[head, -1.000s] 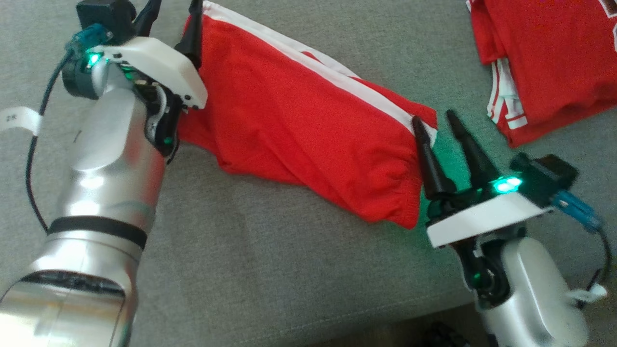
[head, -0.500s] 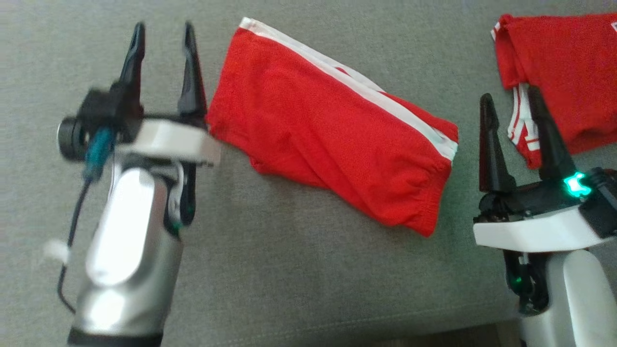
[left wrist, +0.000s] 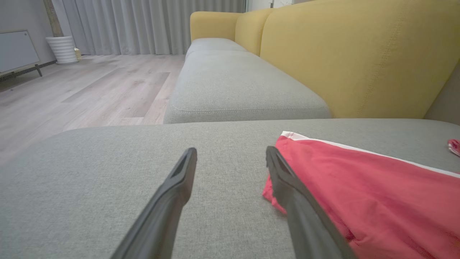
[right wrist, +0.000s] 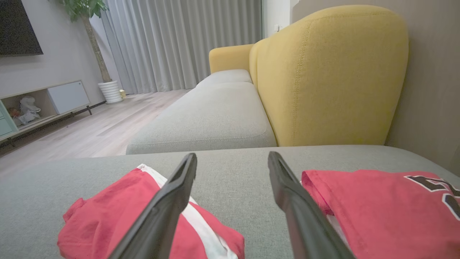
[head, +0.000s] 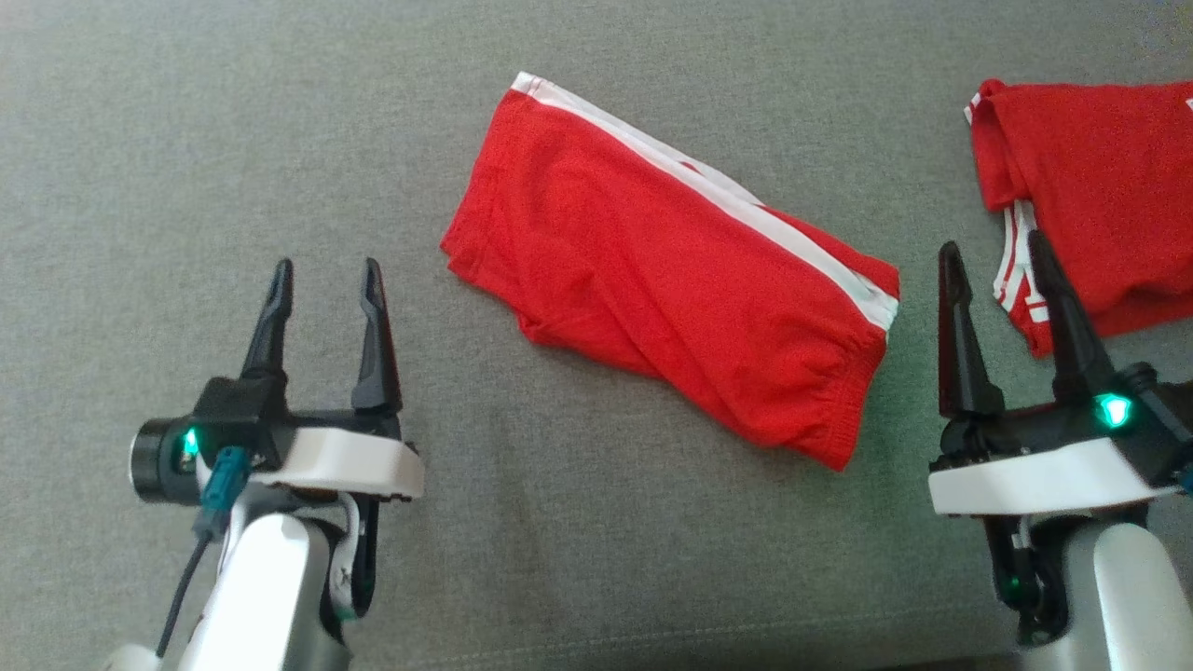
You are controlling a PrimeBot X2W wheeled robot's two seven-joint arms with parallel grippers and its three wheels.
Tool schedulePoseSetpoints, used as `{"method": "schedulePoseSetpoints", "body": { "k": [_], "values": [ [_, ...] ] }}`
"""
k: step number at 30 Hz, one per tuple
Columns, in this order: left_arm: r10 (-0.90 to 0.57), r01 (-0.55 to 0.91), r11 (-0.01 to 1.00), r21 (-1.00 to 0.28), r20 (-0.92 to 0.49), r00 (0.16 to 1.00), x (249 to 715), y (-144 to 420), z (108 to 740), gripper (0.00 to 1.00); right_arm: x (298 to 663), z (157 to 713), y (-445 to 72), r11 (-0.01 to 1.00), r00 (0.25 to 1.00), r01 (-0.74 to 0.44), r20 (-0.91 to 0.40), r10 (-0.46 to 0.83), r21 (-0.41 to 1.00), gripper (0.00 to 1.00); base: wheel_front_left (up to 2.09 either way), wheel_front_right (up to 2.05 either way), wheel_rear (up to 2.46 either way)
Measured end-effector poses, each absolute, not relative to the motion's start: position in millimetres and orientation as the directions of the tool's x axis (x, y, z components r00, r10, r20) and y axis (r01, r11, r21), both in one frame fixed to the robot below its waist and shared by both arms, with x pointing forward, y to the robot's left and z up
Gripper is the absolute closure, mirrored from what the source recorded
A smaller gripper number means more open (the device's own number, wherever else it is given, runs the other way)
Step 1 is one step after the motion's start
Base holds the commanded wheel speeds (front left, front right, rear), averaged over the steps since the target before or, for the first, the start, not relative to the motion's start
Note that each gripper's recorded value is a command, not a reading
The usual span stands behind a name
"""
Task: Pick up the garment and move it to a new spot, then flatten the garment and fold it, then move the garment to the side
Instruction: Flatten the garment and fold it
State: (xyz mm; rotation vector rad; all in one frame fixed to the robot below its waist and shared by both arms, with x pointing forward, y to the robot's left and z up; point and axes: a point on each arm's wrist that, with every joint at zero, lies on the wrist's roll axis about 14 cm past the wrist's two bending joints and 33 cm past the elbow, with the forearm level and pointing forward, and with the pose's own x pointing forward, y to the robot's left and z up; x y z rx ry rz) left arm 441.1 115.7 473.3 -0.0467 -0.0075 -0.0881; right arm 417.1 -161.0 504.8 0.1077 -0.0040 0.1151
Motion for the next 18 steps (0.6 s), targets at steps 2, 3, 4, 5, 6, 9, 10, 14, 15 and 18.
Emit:
{"method": "schedulePoseSetpoints", "body": {
  "k": [2, 3, 4, 5, 6, 9, 10, 14, 15, 18],
  "values": [
    [-0.092, 0.093, 0.995, -0.045, 0.006, 0.996, 438.4, 114.7, 474.1, 0.00, 416.1, 502.4, -160.2, 0.987, 0.993, -0.116, -0.003, 0.117, 0.107, 0.00, 0.00, 0.00, 0.00],
    [-0.092, 0.092, 0.995, -0.044, 0.008, 0.996, 438.2, 115.2, 475.6, 0.00, 416.0, 503.2, -159.7, 0.987, 0.993, -0.118, -0.001, 0.119, 0.107, 0.00, 0.00, 0.00, 0.00],
    [-0.092, 0.092, 0.995, -0.043, 0.012, 0.996, 437.9, 115.5, 476.9, 0.00, 415.9, 503.7, -159.4, 0.987, 0.993, -0.119, -0.001, 0.120, 0.107, 0.00, 0.00, 0.00, 0.00],
    [-0.093, 0.093, 0.995, -0.041, 0.009, 0.996, 437.5, 115.7, 476.8, 0.00, 415.7, 504.1, -159.2, 0.987, 0.993, -0.120, 0.000, 0.120, 0.107, 0.00, 0.00, 0.00, 0.00],
    [-0.093, 0.094, 0.995, -0.040, 0.006, 0.996, 436.9, 115.7, 476.7, 0.00, 415.6, 504.6, -159.0, 0.987, 0.993, -0.120, 0.001, 0.121, 0.107, 0.00, 0.00, 0.00, 0.00],
    [-0.096, 0.096, 0.995, -0.037, 0.000, 0.995, 434.5, 115.9, 475.4, 0.00, 415.1, 504.1, -158.9, 0.987, 0.993, -0.120, -0.005, 0.122, 0.108, 0.00, 0.00, 0.00, 0.00],
    [-0.097, 0.097, 0.995, -0.036, -0.004, 0.995, 433.8, 116.0, 474.6, 0.00, 414.9, 504.1, -159.0, 0.987, 0.993, -0.120, -0.006, 0.121, 0.109, 0.00, 0.00, 0.00, 0.00],
    [-0.102, 0.102, 0.994, -0.033, -0.006, 0.995, 432.9, 115.2, 474.2, 0.00, 412.8, 501.1, -159.9, 0.987, 0.993, -0.116, -0.016, 0.119, 0.111, 0.00, 0.00, 0.00, 0.00],
    [-0.104, 0.103, 0.994, -0.033, -0.006, 0.995, 432.6, 114.8, 474.1, 0.00, 411.9, 499.5, -160.0, 0.987, 0.993, -0.115, -0.022, 0.118, 0.112, 0.00, 0.00, 0.00, 0.00],
    [-0.107, 0.107, 0.994, -0.034, -0.010, 0.994, 432.4, 113.6, 473.0, 0.00, 411.2, 495.6, -160.8, 0.987, 0.993, -0.111, -0.038, 0.116, 0.114, 0.00, 0.00, 0.00, 0.00]
  ]
}}
